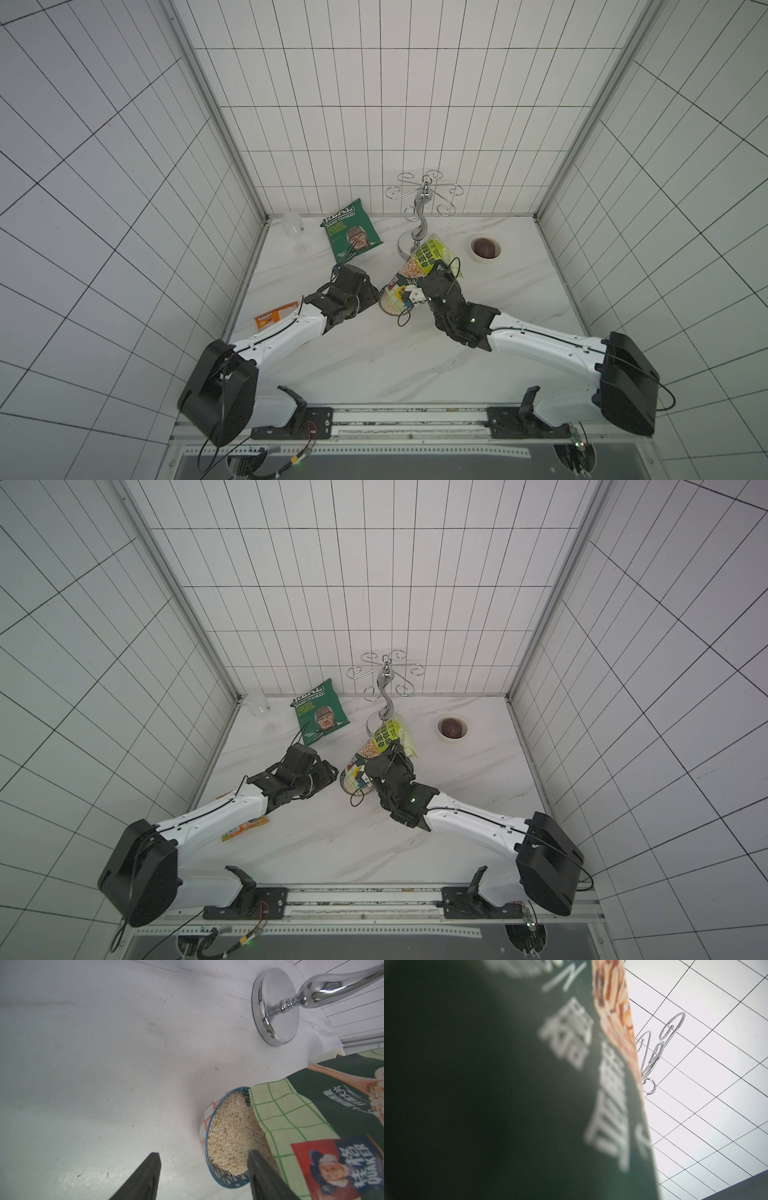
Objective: Pour the oats into the breakfast bowl
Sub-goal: Pour the oats into the bowl.
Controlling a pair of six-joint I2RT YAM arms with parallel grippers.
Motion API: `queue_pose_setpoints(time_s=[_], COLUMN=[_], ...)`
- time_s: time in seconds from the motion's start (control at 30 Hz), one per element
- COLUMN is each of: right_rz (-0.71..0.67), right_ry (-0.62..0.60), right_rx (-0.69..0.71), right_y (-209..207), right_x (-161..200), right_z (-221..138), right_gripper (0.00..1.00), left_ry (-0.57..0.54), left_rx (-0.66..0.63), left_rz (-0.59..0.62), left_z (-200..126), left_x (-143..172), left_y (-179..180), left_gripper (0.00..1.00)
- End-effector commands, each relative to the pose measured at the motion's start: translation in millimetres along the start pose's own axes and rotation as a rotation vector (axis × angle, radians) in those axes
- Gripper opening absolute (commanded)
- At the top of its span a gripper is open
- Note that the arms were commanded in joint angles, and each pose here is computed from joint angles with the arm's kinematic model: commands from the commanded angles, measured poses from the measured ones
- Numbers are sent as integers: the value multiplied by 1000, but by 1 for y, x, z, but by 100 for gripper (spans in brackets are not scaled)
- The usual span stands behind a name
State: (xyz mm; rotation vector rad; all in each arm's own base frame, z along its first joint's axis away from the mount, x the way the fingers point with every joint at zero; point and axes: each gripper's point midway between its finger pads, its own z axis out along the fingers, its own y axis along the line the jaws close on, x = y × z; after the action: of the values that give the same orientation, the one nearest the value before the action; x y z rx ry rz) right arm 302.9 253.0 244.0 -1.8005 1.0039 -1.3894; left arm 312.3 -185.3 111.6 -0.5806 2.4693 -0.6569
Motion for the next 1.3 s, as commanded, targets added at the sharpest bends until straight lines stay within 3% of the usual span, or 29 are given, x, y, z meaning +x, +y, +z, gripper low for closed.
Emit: queue_pose_setpoints(time_s=[0.0,1.27], right_rz=[232,388], right_ry=[101,137], right_rx=[115,42], right_y=[-43,-11], right_x=[44,63], right_z=[-15,-12], right_gripper=[0,0], left_ry=[-28,-25], left_rx=[7,9], left_rz=[-3,-10], left_z=[-4,-3], left_x=[-6,-5], left_y=[-1,-1], left_gripper=[68,68])
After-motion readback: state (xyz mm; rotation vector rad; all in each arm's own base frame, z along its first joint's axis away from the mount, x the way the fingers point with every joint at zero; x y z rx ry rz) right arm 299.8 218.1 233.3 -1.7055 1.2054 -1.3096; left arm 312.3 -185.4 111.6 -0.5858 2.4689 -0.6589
